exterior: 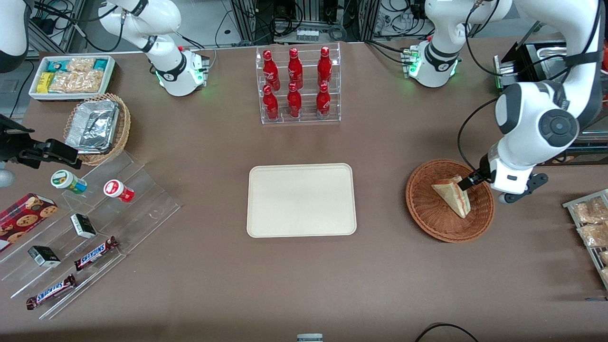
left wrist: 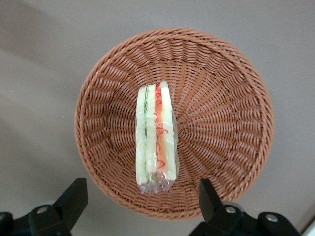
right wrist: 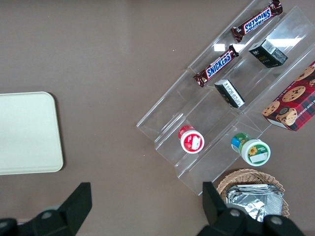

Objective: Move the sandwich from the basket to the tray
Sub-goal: 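Lower the left gripper and close it on the wrapped sandwich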

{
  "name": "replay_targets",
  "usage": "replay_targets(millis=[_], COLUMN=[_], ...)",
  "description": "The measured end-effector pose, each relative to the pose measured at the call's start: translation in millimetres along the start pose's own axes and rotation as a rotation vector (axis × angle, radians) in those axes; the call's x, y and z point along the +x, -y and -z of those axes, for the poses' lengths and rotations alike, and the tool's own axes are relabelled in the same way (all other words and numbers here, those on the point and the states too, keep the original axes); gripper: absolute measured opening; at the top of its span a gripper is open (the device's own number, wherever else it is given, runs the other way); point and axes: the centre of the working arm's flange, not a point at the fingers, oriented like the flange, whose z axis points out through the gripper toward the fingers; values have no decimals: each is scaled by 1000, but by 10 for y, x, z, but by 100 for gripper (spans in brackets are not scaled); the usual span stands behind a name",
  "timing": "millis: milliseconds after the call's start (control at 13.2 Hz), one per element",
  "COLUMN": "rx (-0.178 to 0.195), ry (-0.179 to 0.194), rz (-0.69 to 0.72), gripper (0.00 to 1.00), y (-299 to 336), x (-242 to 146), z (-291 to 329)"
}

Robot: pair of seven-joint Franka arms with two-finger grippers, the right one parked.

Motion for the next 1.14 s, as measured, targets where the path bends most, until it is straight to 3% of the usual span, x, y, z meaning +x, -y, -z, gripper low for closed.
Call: replay_targets(millis=[1136], rx=[9], ry=[12], rz=[97], gripper=[100], y=[-174], x=[-66], z=[-862])
